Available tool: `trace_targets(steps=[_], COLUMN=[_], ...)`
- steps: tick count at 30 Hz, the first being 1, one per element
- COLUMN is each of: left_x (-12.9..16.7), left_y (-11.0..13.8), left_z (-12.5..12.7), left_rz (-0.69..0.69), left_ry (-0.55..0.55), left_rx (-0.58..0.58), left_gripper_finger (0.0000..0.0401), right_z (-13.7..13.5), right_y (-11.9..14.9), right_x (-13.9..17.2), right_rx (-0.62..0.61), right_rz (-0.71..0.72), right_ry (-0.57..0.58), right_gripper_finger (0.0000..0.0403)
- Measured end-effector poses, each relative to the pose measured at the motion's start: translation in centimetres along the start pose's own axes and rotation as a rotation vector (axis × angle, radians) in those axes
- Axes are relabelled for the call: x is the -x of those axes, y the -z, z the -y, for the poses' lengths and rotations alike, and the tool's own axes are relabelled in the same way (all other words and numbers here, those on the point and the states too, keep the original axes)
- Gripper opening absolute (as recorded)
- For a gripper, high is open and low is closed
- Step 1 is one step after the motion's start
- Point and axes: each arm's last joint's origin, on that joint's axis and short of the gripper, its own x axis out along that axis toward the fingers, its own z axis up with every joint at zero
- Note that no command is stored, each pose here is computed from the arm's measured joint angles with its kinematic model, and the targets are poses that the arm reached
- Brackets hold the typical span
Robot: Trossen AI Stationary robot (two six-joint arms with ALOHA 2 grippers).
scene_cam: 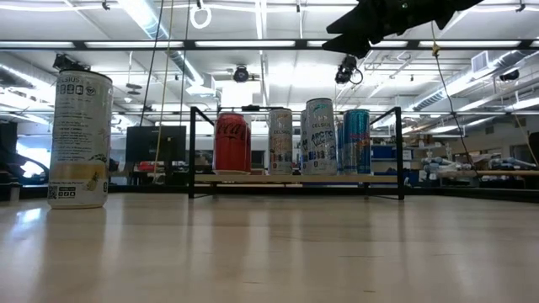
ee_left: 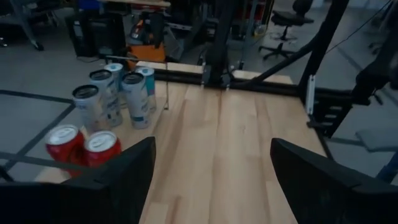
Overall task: Place canned beverage on shelf
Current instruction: Put the black soda can on the shelf aligned with the other red soda can
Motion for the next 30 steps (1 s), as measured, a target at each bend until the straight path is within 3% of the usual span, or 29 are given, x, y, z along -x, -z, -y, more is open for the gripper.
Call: trace_targets(steps=[13,24,30], left_x=[-1.7,-3.9,-4.7], left_y=[5.8,10.2,11.9], left_z=[-0.2,0.2,0.2], left_rz=[0.107,0.043,-0.024], left_ry=[0.128,0.098,0.060], left_rx=[0.063,0.078,0.142], left_gripper_finger=[0.0318,0.0318,0.0318], right_z=[0.0,0.0,0.0], right_y=[0.0,0.0,0.1], right_x=[0.0,0.0,0.0], right_rx=[0.000,0.000,-0.004], right_rz=[0.000,-0.001,-0.011], right_ry=[0.000,-0.001,-0.003], right_gripper_finger=[0.0316,0.0316,0.0316])
